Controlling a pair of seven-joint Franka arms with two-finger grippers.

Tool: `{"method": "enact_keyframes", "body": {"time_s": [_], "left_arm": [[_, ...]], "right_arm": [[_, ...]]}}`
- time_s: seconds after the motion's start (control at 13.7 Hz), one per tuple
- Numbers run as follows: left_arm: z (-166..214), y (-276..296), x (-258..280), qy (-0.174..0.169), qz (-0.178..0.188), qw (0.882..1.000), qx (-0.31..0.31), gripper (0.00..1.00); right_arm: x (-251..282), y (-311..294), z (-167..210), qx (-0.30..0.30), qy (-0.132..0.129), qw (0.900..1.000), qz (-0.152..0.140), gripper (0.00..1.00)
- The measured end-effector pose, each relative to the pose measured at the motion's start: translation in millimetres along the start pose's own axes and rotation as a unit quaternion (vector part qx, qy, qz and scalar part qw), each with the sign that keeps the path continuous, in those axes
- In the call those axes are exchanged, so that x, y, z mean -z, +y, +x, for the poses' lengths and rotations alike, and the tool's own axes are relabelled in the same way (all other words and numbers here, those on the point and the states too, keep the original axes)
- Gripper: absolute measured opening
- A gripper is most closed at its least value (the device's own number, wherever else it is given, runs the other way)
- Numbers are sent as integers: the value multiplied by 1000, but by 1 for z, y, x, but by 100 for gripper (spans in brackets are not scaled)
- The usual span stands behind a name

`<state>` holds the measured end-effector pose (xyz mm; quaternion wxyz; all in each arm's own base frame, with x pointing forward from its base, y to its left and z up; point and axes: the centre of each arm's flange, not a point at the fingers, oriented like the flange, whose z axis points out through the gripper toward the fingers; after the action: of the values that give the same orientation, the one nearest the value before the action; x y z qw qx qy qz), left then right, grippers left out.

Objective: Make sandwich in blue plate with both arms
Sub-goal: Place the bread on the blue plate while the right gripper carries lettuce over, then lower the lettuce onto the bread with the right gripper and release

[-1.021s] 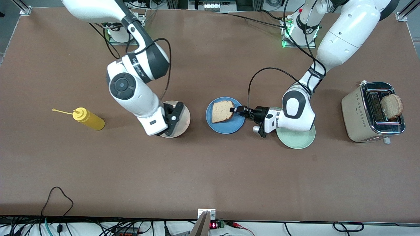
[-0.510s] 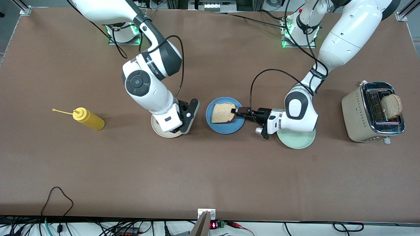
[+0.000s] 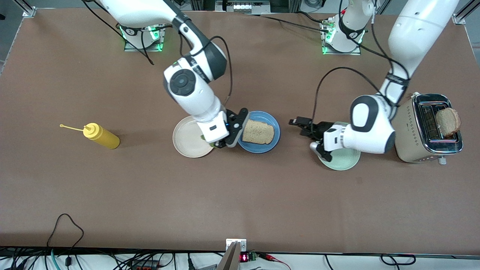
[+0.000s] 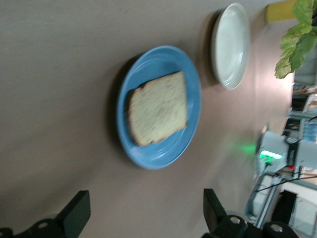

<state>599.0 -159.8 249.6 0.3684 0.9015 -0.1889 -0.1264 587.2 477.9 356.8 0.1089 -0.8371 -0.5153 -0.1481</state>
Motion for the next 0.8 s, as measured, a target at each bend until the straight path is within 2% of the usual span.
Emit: {"method": "enact_keyframes", "body": {"time_s": [0.22,0.36,0.58,0.8], "left_arm": [[-17,-24,45,-31,96,995,-17,100],[-24,-42,65,-49,146,988,-24,100],[-35,-61,91,-59,185,981,-23,100],[-50,-59,126,-74,226,971,-25,100]], "right_arm": [[-39,-33,13,-23,44,999,6,4],[-58,-51,16,-36,52,998,8,4],[-91,-79,14,-33,50,998,16,4],[-121,-96,10,-29,67,997,12,4]]}}
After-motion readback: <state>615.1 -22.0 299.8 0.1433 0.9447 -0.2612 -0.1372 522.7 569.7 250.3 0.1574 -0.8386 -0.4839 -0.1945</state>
